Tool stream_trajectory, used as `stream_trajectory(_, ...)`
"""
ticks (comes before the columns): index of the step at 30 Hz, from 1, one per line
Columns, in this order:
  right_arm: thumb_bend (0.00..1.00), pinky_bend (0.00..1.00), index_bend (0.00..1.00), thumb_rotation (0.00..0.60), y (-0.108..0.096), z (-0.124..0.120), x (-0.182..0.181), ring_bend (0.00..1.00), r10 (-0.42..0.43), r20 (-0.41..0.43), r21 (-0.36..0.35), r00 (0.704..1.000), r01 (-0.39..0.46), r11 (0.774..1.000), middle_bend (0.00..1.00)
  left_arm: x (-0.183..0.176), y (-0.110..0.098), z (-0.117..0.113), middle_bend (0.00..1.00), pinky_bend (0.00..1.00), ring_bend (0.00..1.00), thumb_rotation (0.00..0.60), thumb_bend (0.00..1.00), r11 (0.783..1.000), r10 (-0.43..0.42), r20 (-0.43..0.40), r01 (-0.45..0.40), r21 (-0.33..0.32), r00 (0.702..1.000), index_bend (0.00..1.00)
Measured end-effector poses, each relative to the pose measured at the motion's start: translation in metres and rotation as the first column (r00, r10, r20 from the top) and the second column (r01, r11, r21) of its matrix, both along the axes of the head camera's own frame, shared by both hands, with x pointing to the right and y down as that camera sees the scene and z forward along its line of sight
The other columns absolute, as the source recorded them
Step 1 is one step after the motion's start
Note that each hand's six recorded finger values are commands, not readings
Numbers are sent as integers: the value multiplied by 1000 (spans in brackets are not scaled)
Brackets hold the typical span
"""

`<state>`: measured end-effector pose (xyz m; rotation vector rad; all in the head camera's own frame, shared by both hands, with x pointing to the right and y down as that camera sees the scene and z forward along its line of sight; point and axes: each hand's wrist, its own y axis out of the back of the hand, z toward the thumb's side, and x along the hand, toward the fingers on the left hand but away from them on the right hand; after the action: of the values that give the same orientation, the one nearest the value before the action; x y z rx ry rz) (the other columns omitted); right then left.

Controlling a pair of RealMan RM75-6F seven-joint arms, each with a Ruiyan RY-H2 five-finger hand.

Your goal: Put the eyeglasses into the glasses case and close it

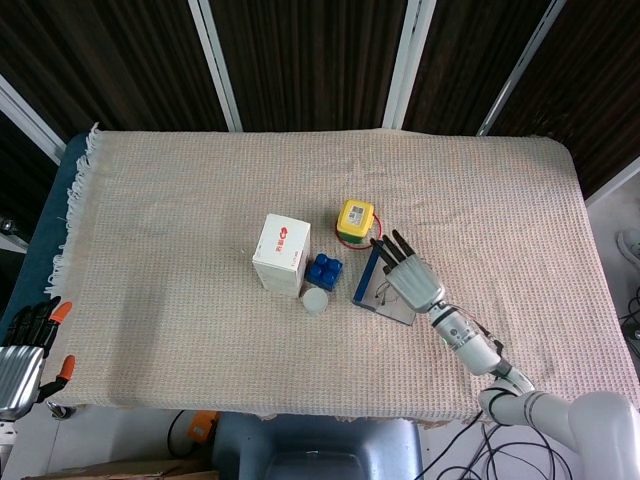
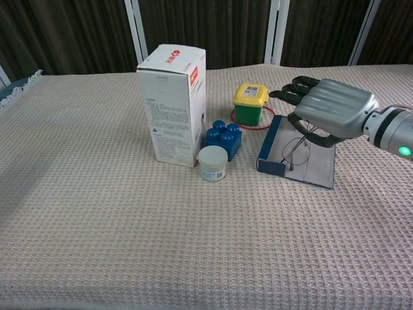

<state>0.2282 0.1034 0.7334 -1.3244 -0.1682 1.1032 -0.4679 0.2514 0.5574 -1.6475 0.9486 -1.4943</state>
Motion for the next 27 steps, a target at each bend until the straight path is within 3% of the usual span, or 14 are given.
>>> stream_trajectory(8,628,0,682,600,2,6,-12,0,-16,-6,0,1000,16,1000,107,0,0,1,0,11,0,600,440,1000,-1,1,1,-6,1000,0)
stream_trajectory(13,618,0,507,600,1,8,-16,0,-14,-5,1,1000,14,1000,106,-1,0,1,0,19,0,600,453,1000,-3,7,3,-7,1000,0)
stream_trajectory(19,348,0,418,600,-2,13,-22,0,-11,-5,21,1000,11,1000,102,-1,0,0,0,27,0,600,453,1000,-12,10,12,-4,1000,0)
stream_trajectory(27,301,0,408,600,-6,7,-26,0,23,57,37,998,-25,999,101,-2,1,-4,0,28,0,600,452,1000,-17,3,17,5,1000,0)
